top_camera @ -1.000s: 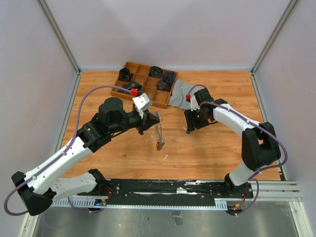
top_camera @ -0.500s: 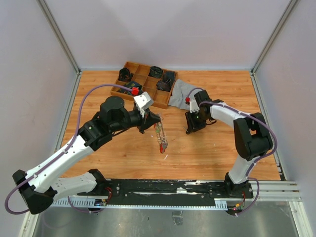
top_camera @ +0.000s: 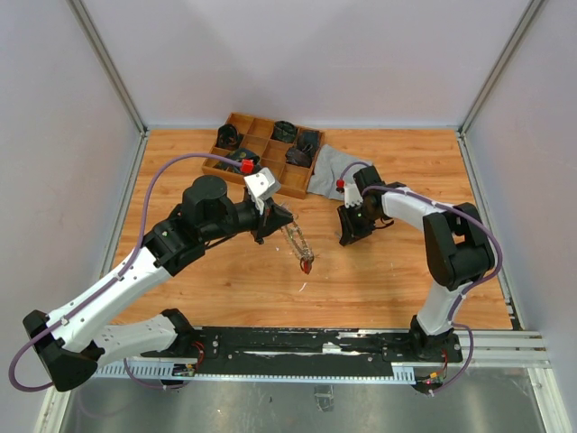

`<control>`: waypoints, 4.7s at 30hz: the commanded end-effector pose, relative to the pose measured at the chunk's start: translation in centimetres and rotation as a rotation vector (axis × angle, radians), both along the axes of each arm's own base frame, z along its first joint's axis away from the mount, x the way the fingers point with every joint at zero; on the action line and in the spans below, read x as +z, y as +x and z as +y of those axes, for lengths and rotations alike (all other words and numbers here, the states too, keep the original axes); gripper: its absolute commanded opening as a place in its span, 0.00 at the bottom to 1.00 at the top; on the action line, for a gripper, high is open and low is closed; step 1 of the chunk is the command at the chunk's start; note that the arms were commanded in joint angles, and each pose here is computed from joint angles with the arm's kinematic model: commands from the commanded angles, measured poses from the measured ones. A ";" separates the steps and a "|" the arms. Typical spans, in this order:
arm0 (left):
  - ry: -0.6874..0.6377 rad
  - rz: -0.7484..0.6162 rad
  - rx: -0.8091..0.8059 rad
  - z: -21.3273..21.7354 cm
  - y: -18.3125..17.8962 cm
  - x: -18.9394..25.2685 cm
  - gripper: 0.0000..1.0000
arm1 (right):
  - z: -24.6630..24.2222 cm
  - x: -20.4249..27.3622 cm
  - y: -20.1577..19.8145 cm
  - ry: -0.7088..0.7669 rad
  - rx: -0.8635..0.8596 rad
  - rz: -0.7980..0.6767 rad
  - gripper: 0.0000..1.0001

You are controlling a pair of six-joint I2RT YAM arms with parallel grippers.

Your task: Put the keys on the keyring

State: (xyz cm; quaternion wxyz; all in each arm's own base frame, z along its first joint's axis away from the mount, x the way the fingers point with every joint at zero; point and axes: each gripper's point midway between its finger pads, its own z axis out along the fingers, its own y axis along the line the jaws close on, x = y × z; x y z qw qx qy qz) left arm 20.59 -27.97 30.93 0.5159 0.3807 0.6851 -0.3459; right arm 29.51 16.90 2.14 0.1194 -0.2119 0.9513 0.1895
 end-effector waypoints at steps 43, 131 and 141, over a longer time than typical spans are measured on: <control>-0.082 -0.330 0.095 -1.3 2.4 8.1 0.01 | 4.7 29.7 -7.7 0.376 0.467 -0.953 0.00; -0.164 -0.328 -0.027 -1.7 -0.9 9.5 0.01 | 11.2 32.3 -7.4 0.472 0.520 -0.831 0.02; -0.182 -0.327 -0.040 -1.7 -1.3 9.8 0.01 | 11.2 32.0 -7.4 0.463 0.521 -0.811 0.17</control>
